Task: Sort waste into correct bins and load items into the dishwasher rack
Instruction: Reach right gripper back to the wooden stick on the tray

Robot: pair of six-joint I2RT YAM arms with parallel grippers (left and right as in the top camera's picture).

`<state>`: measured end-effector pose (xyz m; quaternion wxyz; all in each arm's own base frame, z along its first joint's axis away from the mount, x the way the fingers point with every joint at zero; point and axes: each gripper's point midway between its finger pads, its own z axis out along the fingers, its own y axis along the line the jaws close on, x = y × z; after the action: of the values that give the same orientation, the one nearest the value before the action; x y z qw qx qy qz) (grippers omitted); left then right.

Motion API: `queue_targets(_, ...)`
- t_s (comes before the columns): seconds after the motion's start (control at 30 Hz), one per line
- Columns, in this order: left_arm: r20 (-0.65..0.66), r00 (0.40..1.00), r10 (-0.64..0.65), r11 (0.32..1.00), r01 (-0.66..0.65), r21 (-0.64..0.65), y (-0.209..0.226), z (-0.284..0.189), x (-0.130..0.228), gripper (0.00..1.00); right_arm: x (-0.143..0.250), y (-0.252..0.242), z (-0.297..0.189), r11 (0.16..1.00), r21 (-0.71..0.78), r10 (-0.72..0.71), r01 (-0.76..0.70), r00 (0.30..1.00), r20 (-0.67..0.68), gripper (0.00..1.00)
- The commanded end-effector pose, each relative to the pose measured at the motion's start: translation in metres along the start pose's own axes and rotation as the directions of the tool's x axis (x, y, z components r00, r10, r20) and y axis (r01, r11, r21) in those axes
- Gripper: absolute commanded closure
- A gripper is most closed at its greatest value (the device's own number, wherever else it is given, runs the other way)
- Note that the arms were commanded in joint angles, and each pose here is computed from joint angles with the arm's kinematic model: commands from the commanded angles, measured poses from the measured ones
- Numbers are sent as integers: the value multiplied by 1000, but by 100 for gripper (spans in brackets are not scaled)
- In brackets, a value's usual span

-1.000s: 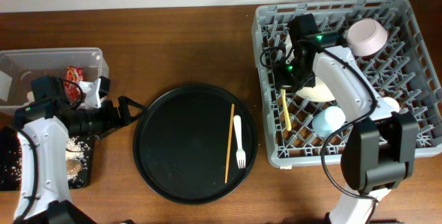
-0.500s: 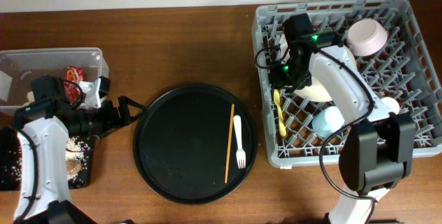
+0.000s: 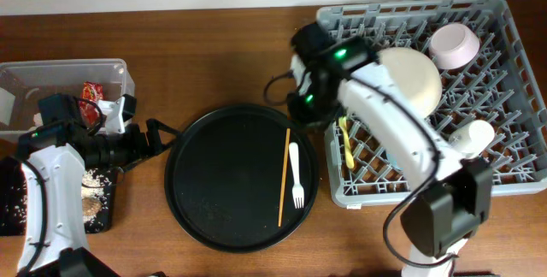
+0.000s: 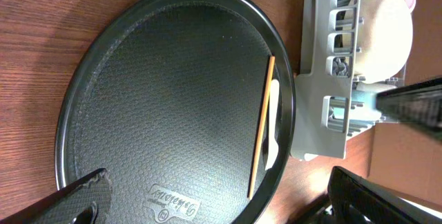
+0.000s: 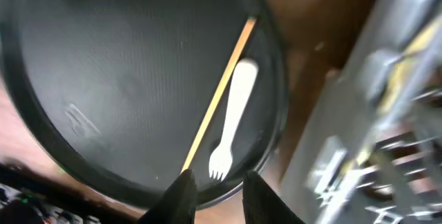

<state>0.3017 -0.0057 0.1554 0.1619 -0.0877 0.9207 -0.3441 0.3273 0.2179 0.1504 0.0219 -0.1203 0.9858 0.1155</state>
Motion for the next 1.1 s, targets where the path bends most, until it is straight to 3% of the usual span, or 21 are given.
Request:
queue_targets(0.0,10,1000,4,1000,-4,4,-1,-2,-4,0,12,8,31,994,49,97,-97,995,-3,73)
queue_targets(0.37,10,1000,4,1000,-4,4,-1,-2,-4,1,43,7,136,958,47,280,-282,959,43,75)
queue_targets(0.5,10,1000,4,1000,-4,4,-1,-2,-4,1,47,-8,141,933,104,339,-345,938,76,75)
queue_targets(1.07,10,1000,4,1000,-4,4,-1,-2,-4,1,40,-4,145,922,81,372,-380,923,98,79)
